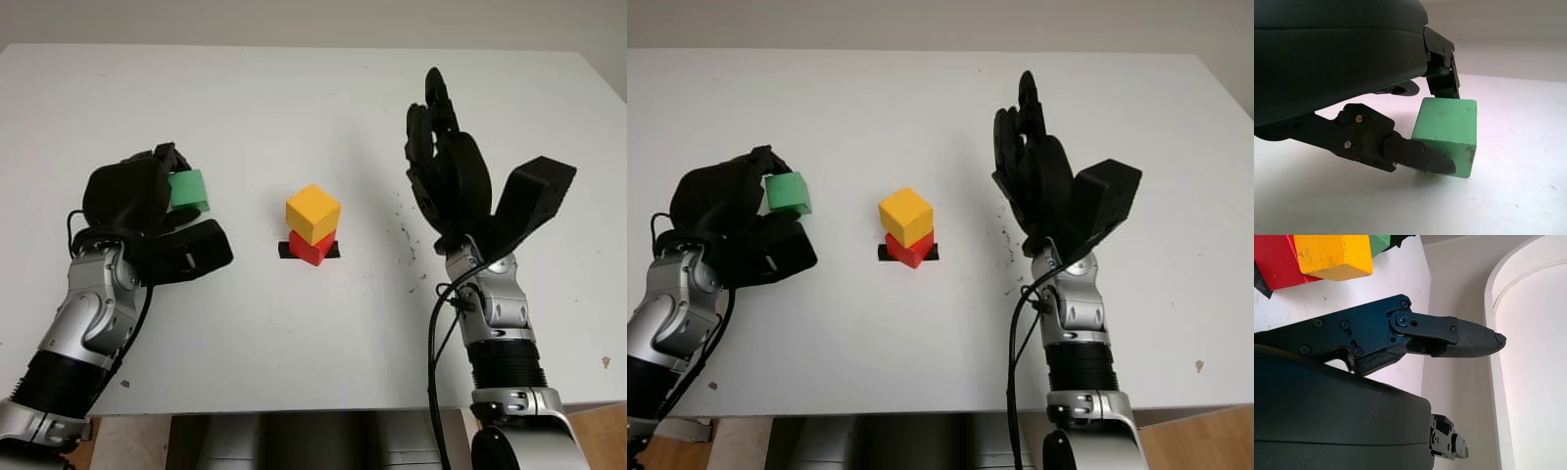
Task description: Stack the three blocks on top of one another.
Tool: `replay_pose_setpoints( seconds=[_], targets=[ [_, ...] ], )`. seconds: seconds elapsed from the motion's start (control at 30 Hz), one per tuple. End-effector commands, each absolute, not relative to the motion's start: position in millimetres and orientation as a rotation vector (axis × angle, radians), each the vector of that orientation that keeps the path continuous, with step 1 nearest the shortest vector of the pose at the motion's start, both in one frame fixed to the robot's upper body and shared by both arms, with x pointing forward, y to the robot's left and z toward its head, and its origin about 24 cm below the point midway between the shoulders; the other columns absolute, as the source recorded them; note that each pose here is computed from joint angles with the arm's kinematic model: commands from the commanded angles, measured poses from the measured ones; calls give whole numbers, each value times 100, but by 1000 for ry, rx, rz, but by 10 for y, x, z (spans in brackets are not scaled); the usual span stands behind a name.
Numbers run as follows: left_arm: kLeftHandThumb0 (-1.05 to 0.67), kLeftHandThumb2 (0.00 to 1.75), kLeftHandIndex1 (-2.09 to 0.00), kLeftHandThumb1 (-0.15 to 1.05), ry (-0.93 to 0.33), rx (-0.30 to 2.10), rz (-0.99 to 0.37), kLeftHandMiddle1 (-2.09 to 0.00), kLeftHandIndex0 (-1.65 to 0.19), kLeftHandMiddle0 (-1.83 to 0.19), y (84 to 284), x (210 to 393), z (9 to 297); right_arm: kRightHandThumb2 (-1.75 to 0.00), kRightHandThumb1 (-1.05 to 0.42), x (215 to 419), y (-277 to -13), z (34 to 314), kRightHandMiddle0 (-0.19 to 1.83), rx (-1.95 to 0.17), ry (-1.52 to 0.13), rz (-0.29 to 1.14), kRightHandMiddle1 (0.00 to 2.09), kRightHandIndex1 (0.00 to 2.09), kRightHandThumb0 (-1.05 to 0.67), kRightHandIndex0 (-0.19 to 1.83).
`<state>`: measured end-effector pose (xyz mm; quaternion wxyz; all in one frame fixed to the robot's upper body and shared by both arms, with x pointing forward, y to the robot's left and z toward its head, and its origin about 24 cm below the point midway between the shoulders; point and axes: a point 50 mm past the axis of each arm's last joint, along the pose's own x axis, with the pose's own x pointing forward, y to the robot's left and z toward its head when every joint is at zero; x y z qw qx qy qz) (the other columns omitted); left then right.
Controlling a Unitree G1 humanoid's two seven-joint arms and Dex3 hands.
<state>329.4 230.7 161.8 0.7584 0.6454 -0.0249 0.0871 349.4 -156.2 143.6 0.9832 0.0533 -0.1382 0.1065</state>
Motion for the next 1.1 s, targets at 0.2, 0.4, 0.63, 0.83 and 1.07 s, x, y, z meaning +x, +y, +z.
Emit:
replay_pose_setpoints(
  seconds=[0.2, 0.4, 0.63, 0.83, 1.07],
  targets=[
    [-34, 11, -138, 105, -163, 1224, 49, -6, -19, -31, 2294, 3231, 2199, -56, -105, 3486, -1560, 1471, -19, 77, -287, 215, 0, 0, -71, -19],
    [-34, 13, -149, 105, -202, 1105, -161, -3, -15, -22, 2260, 3187, 2452, -57, -105, 3488, -1548, 1466, -19, 66, -291, 227, 0, 0, -70, -19],
    [-42, 11, -151, 105, -217, 1118, -295, -4, -18, -19, 2188, 3198, 2703, -59, -105, 3492, -1540, 1475, -19, 55, -289, 239, 0, 0, -69, -19],
    [-42, 10, -157, 105, -224, 1144, -397, -5, -17, -18, 2034, 3236, 2902, -59, -105, 3489, -1545, 1477, -19, 48, -292, 240, 0, 0, -69, -19],
    [-39, 9, -160, 105, -231, 1164, -479, -6, -18, -21, 1816, 3304, 3125, -58, -105, 3487, -1528, 1467, -19, 59, -280, 239, 0, 0, -68, -19]
  ],
)
